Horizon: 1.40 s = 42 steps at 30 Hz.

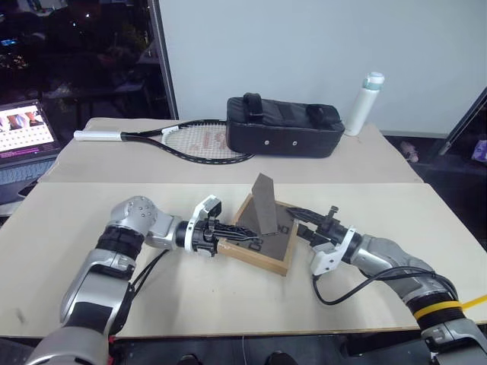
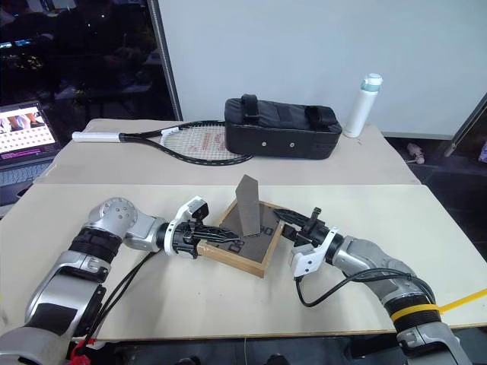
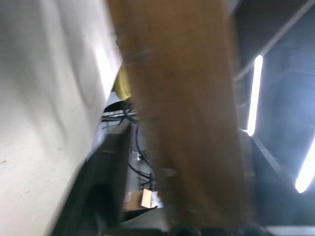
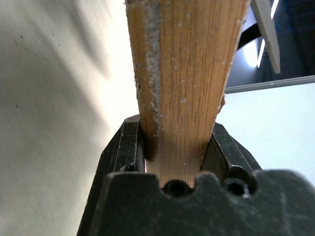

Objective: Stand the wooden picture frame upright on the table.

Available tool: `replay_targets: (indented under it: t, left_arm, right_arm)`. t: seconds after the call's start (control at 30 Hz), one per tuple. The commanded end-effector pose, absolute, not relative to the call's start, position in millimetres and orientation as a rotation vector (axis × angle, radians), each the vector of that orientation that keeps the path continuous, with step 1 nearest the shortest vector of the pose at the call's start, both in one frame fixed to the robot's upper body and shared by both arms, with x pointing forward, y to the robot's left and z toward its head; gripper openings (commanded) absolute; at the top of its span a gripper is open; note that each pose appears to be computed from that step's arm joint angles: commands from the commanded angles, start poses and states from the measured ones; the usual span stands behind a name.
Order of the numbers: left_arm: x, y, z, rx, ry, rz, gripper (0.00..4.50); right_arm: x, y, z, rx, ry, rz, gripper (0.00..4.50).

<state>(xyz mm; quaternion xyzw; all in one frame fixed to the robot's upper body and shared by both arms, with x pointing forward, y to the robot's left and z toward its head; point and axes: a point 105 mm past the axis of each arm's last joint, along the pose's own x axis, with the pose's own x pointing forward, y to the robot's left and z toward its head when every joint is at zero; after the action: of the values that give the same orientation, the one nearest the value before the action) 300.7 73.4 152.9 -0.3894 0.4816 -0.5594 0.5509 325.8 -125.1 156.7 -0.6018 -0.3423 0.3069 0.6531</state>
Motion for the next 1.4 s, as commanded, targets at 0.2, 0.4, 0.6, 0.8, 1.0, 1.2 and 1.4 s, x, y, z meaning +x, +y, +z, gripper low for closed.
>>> replay_targets:
  t: [0.2, 0.4, 0.6, 0.8, 1.0, 1.2, 1.4]
  left_arm:
    - [315, 110, 199, -0.747, 0.708, -1.388, 4.5]
    - [313, 149, 221, -0.581, 0.399, -1.348, 4.5]
    - [309, 164, 220, -0.441, 0.194, -1.214, 4.5]
    - [298, 162, 202, -0.41, 0.174, -1.14, 4.5]
    - [317, 162, 186, -0.279, 0.144, -0.975, 4.5]
    - [316, 163, 177, -0.184, 0.16, -0.992, 4.5]
    - [306, 160, 162, -0.133, 0.233, -1.033, 4.5]
  right_arm:
    - [329, -140, 180, -1.307, -0.807, 0.601, 1.22]
    - [348, -156, 189, -1.119, -0.676, 0.57, 1.22]
    - [388, -175, 215, -0.311, -0.32, 0.614, 1.22]
    - [388, -172, 219, 0.112, 0.015, 0.813, 1.21]
    - [385, -164, 198, 0.151, 0.191, 0.873, 1.21]
    - [384, -155, 155, 0.116, 0.299, 0.919, 1.21]
    - [366, -146, 117, 0.083, 0.349, 1.004, 1.21]
